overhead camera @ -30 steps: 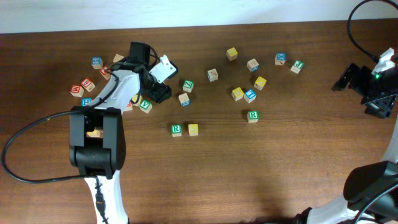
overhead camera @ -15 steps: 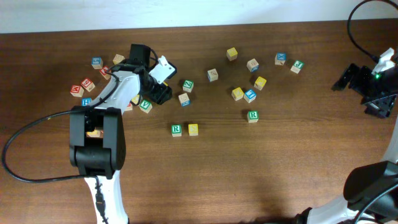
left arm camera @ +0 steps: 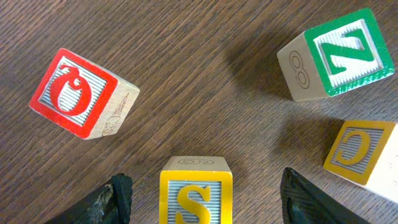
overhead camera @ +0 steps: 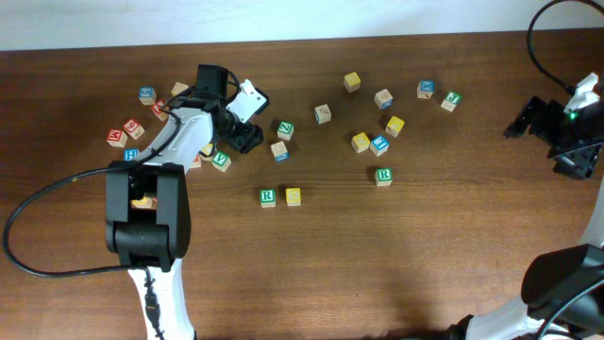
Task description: Spell out RSS
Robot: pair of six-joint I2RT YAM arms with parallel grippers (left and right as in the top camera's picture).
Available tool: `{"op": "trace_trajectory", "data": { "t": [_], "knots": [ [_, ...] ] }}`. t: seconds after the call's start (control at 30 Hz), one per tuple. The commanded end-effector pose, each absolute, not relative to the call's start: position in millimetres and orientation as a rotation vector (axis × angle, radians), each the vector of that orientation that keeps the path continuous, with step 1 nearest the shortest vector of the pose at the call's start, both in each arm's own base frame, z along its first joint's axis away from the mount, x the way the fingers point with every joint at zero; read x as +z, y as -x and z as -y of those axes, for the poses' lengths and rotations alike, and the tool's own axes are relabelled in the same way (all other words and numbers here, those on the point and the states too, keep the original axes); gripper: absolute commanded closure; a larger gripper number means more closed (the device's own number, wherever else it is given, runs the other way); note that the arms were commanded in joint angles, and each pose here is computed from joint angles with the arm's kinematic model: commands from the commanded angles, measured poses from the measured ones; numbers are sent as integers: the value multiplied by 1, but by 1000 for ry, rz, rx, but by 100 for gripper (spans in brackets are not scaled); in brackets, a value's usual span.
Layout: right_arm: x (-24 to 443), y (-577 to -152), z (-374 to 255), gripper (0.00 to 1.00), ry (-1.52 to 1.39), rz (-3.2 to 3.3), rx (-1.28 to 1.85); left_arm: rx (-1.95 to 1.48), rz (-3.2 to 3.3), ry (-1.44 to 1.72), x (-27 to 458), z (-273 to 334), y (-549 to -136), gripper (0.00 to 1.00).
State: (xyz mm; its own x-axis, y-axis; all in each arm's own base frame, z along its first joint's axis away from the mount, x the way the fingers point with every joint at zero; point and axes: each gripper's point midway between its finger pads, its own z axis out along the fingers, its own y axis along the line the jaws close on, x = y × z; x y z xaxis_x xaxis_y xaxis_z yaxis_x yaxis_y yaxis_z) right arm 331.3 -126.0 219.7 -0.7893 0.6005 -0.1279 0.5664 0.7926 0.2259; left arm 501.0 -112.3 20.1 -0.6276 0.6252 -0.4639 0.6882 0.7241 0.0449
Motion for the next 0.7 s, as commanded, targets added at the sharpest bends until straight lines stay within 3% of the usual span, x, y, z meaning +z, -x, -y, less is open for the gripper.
{"op": "trace_trajectory", "data": {
  "t": [0.0,0.27,0.37,0.43,0.47,0.5,0.67],
  "knots": [
    [219,-332,124,2,-924,-2788,269,-227,-2468,-990,23,114,-500,37],
    [219,-332,124,2,-924,-2788,269,-244,-2509,-996,18,113,-491,42],
    [219,-332,124,2,-924,-2788,269,-254,-2529,-961,18,113,-489,39],
    [219,-332,124,2,-924,-2788,269,-255,-2530,-961,18,113,-489,27],
    [219,-332,124,2,-924,-2788,269,-256,-2532,-963,17,113,-488,5],
    [219,-332,124,2,-924,-2788,269,-255,-2531,-964,18,113,-489,1],
    [219,-332,124,2,-924,-2788,269,-245,-2524,-959,18,112,-491,0]
  ]
}}
